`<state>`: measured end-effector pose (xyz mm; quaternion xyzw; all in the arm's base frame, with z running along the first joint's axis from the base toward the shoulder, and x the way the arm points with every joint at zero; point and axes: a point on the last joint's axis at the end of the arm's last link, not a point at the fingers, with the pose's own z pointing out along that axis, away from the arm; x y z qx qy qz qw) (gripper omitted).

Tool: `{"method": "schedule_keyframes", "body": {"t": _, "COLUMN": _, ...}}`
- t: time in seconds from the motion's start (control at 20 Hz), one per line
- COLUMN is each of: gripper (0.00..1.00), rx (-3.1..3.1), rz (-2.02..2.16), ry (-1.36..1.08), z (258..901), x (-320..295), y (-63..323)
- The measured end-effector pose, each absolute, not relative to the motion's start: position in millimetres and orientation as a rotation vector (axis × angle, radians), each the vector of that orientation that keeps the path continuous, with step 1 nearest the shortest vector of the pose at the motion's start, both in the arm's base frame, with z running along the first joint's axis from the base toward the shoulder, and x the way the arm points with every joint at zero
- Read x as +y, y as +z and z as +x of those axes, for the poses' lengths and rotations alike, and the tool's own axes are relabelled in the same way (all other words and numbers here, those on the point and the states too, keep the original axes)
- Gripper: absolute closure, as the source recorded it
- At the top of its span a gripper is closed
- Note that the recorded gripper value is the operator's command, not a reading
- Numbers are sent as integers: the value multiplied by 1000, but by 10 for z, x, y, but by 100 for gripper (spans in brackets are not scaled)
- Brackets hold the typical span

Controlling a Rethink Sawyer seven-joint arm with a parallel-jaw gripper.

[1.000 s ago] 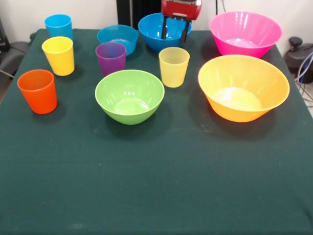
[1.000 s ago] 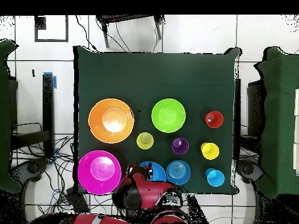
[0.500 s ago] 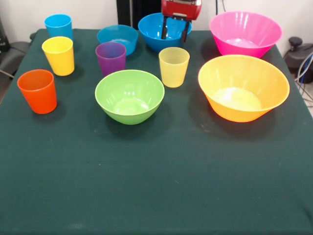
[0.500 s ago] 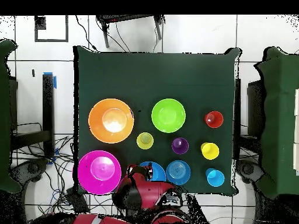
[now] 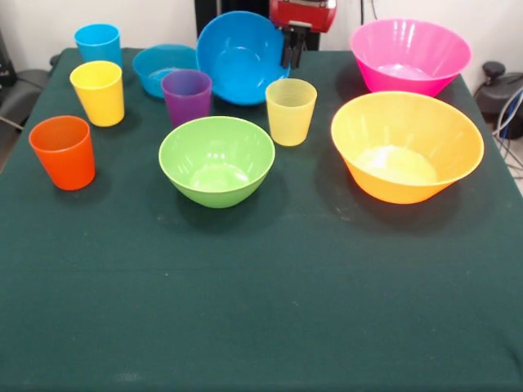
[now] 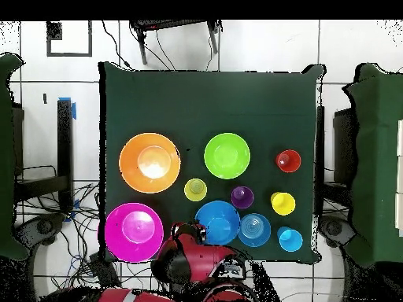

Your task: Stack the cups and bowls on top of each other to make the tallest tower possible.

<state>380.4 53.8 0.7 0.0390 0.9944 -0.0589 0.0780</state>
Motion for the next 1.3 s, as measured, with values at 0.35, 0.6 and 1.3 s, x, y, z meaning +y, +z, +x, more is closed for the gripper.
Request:
{"method": "schedule_keyframes", "body": {"t": 0.35, "gripper": 100, "rx": 2978, "rz": 117, "ry": -177, "z": 3805, "x": 537, "y": 7}}
{"method": "schedule_keyframes", "body": {"t": 0.6, "gripper": 100, "rx": 2977, "rz": 117, "ry": -177, "z": 3805, "x": 536, "y": 8}}
{"method": "schedule_keyframes", "body": {"t": 1.3, "gripper": 100, "rx": 2982, "rz": 169, "ry": -169, "z": 3842, "x": 493, "y": 289}}
